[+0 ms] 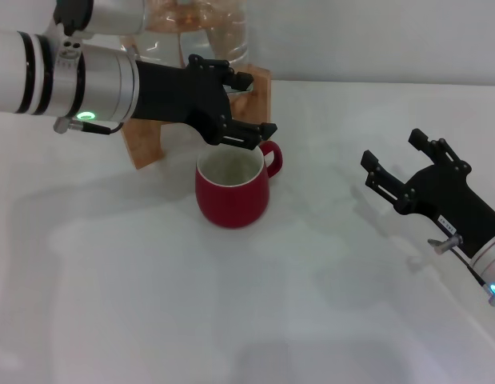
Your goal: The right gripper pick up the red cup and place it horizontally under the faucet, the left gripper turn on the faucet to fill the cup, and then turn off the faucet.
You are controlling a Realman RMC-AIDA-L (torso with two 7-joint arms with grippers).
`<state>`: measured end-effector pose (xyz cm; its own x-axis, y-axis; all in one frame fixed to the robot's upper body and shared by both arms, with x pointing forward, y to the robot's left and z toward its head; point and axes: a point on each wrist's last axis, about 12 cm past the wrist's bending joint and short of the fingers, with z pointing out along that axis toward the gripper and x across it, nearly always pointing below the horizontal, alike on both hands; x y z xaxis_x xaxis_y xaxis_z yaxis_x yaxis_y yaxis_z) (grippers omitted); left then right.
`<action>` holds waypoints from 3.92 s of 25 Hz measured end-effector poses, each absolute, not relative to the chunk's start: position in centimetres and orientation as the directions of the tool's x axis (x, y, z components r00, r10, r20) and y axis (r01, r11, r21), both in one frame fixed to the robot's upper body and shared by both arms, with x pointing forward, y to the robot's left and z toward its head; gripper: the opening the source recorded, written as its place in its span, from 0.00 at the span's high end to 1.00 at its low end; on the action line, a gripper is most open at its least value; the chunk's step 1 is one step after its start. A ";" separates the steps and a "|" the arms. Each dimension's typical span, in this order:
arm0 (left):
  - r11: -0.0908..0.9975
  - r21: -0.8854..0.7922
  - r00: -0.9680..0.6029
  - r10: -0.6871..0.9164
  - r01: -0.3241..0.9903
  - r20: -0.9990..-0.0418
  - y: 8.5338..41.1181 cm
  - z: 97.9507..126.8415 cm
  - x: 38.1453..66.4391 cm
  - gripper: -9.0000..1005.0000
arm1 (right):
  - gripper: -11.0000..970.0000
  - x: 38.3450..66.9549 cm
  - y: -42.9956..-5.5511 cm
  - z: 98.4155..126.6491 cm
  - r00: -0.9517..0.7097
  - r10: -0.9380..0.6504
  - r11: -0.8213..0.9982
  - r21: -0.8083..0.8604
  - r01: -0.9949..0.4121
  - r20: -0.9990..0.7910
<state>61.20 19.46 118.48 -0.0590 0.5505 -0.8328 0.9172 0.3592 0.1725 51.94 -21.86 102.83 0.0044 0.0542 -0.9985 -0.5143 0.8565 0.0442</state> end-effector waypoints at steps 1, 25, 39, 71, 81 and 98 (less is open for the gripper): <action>0.359 0.173 -0.059 0.551 0.917 -0.833 19.5 118.5 61.2 0.16 | 0.10 51.9 -21.9 102.8 0.004 0.054 0.856 0.044 -0.515 -0.999; 0.392 0.194 -0.057 0.545 0.899 -0.836 19.5 118.5 61.7 0.16 | 0.10 51.8 -21.8 102.9 0.012 0.062 0.854 0.046 -0.518 -0.998; 0.382 0.200 -0.045 0.544 0.902 -0.838 19.2 118.9 61.8 0.16 | 0.10 51.8 -21.9 102.9 0.013 0.062 0.856 0.047 -0.515 -0.998; 0.684 0.179 0.106 0.148 0.707 -0.983 22.1 112.2 50.4 0.16 | 0.10 51.7 -22.6 102.6 0.012 0.049 0.865 0.036 -0.501 -0.999; 0.801 0.165 0.140 0.102 0.576 -0.985 24.0 109.4 48.1 0.16 | 0.10 51.7 -22.5 102.6 0.011 0.048 0.864 0.036 -0.501 -0.999; 0.926 0.038 0.102 0.000 0.375 -0.995 28.9 106.3 45.8 0.16 | 0.10 52.2 -22.4 103.0 0.022 0.054 0.864 0.036 -0.502 -0.998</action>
